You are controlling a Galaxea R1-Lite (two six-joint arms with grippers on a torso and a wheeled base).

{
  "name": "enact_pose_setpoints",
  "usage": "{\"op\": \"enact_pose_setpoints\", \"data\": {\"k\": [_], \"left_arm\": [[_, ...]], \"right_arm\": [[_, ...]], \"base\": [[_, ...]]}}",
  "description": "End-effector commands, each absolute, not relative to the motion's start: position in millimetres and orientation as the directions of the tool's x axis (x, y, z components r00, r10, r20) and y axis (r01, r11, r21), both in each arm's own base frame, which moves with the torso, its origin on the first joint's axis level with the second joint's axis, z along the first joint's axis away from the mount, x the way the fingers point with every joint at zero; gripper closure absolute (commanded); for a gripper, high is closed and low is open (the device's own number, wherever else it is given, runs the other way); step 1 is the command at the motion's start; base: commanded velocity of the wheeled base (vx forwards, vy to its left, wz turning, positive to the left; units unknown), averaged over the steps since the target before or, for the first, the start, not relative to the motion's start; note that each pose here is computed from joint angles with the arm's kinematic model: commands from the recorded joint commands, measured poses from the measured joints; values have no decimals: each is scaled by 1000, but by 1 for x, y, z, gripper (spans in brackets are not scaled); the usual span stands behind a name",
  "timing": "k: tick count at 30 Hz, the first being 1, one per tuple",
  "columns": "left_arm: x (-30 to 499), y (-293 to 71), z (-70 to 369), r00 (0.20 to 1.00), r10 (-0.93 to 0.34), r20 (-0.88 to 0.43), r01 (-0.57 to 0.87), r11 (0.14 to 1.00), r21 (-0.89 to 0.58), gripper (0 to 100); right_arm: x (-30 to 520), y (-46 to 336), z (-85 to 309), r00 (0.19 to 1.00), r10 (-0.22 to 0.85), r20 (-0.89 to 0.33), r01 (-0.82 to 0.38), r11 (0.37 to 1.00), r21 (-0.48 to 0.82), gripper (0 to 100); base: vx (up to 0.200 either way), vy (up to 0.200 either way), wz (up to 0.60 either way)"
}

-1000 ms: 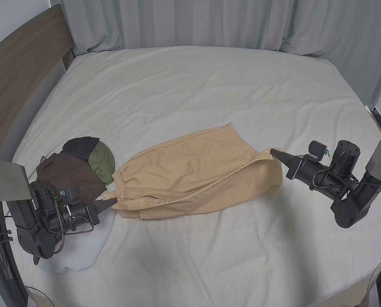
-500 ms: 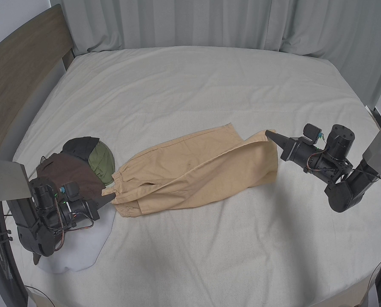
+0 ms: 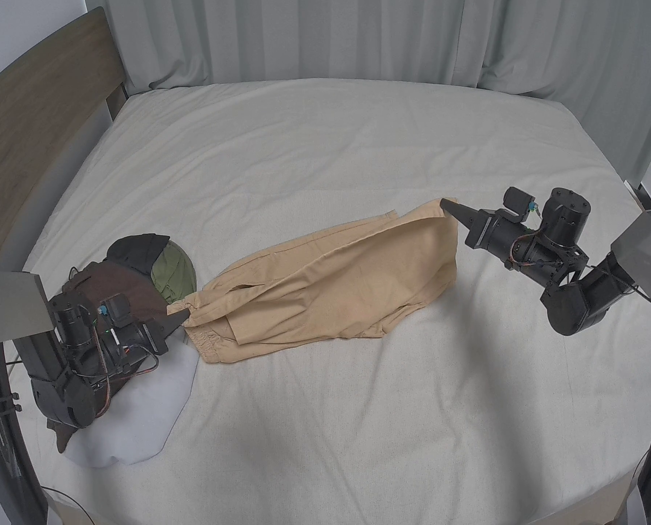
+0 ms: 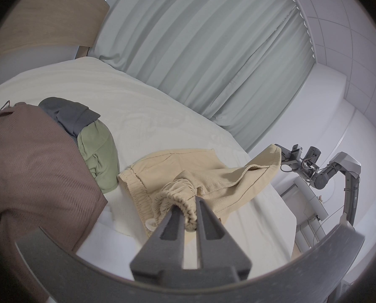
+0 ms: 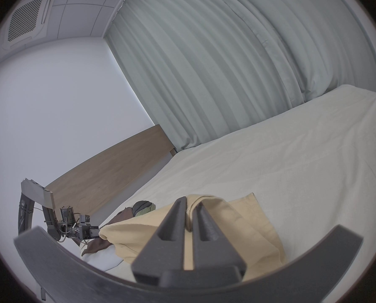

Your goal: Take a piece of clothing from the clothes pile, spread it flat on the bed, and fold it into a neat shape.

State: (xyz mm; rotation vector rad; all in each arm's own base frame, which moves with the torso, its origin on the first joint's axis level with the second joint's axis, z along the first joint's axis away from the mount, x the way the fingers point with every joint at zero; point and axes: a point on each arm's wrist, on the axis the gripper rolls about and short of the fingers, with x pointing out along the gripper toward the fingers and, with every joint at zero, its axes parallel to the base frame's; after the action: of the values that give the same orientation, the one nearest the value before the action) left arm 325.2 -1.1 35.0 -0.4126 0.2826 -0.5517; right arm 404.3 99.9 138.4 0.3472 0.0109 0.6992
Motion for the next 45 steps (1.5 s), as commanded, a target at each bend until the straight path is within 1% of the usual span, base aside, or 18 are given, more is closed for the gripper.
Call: {"op": "enact_pose_setpoints", "data": {"k": [1,11,13,17,20,22,24,28,34,39,41,45], "left_arm": [[329,0,36,826,-547,-138,441,779,-446,100],[331,-1,34,831,-538,-141,430,782,-450,100],[331,-1,34,831,-538,-140,431,782,-450,100],[331,-2,34,830,-539,-140,432,782,-450,100],[331,-1,34,831,-538,-141,430,782,-452,100],[331,-1,34,832,-537,-140,427,781,-455,100],[332,-1,35,832,-537,-138,425,779,-461,100],[332,-1,35,833,-537,-136,426,778,-461,100],[332,-1,35,833,-537,-137,426,778,-462,100],[331,-1,35,832,-537,-138,425,778,-463,100],[331,-1,35,832,-537,-138,425,778,-463,100],[331,-1,35,832,-538,-138,426,777,-463,100]], "right_arm": [[415,103,141,765,634,116,-634,708,311,100],[427,105,133,771,631,88,-622,715,318,100],[423,103,135,772,630,88,-621,716,318,100],[412,100,150,771,627,109,-626,717,306,100],[385,98,166,765,634,111,-635,715,294,100],[377,97,168,764,638,101,-636,716,287,100],[355,99,169,756,650,77,-643,716,270,100],[329,96,165,775,631,39,-617,742,264,100],[314,92,169,780,623,56,-615,746,256,100],[296,92,161,798,602,19,-583,766,272,100],[287,93,158,796,606,1,-582,764,278,100],[288,91,157,800,601,-4,-576,768,280,100]], "base": [[0,0,0],[0,0,0],[0,0,0],[0,0,0],[0,0,0],[0,0,0],[0,0,0],[0,0,0],[0,0,0],[0,0,0],[0,0,0],[0,0,0]]}}
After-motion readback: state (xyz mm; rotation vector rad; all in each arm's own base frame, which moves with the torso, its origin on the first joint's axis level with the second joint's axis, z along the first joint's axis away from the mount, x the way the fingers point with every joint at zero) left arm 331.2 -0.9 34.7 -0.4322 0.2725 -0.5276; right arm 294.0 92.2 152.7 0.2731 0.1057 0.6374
